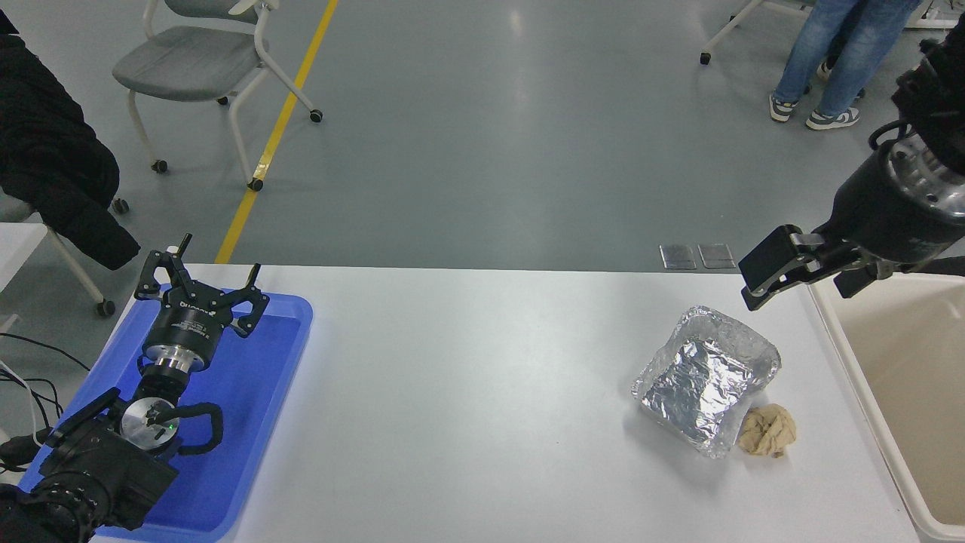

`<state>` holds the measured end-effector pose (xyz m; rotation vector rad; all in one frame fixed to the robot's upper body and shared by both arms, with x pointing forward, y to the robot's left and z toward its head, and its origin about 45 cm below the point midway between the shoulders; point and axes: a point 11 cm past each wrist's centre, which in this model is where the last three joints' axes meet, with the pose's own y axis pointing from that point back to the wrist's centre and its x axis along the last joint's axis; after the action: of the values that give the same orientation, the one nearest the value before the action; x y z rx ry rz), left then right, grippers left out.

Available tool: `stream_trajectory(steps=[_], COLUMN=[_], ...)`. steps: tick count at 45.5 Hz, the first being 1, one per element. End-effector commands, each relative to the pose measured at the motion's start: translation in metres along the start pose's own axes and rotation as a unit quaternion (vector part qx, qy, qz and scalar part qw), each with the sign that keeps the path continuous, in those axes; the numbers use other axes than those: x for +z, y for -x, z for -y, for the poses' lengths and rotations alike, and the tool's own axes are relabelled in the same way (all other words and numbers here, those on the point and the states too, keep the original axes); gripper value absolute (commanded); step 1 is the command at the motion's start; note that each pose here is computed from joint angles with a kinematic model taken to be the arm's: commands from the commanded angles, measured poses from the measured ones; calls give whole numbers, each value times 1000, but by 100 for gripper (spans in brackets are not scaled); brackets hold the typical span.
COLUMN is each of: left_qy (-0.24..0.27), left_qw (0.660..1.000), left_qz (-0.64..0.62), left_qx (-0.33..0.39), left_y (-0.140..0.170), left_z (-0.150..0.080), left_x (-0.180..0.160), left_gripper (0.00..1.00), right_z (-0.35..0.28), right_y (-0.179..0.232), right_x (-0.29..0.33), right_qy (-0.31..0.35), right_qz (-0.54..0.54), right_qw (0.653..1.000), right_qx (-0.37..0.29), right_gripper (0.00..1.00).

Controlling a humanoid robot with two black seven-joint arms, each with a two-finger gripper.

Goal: Pick up foil plate and place in dustbin

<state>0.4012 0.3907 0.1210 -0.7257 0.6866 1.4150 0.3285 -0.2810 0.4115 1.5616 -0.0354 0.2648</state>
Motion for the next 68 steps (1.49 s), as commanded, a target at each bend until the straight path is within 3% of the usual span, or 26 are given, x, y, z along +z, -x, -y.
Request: stream_trajectory(steps=[1, 22, 35, 50, 68], left_qy=[1, 0, 0, 0, 0], left_qw=[1000, 1000, 1000, 1000, 1000], left_qz=[-2, -1, -1, -1, -1], left_qx=[0, 0, 0, 0, 0], left_y=[0, 0, 0, 0, 0], left_z=[0, 0, 0, 0, 0], left_x=[0, -1, -1, -1, -1], left_gripper=[100, 100, 100, 100, 100], right_z=[-3, 28, 82, 179, 280], right_y=[-1, -10, -1, 2, 31], right_x=[3, 31, 66, 99, 116], right_qy=[-6, 11, 23, 10, 50], right_qz=[7, 29, 64, 123, 150], right_qw=[1000, 999, 996, 992, 987], right_qx=[8, -7, -50, -25, 29], right_gripper=[100, 100, 100, 100, 100])
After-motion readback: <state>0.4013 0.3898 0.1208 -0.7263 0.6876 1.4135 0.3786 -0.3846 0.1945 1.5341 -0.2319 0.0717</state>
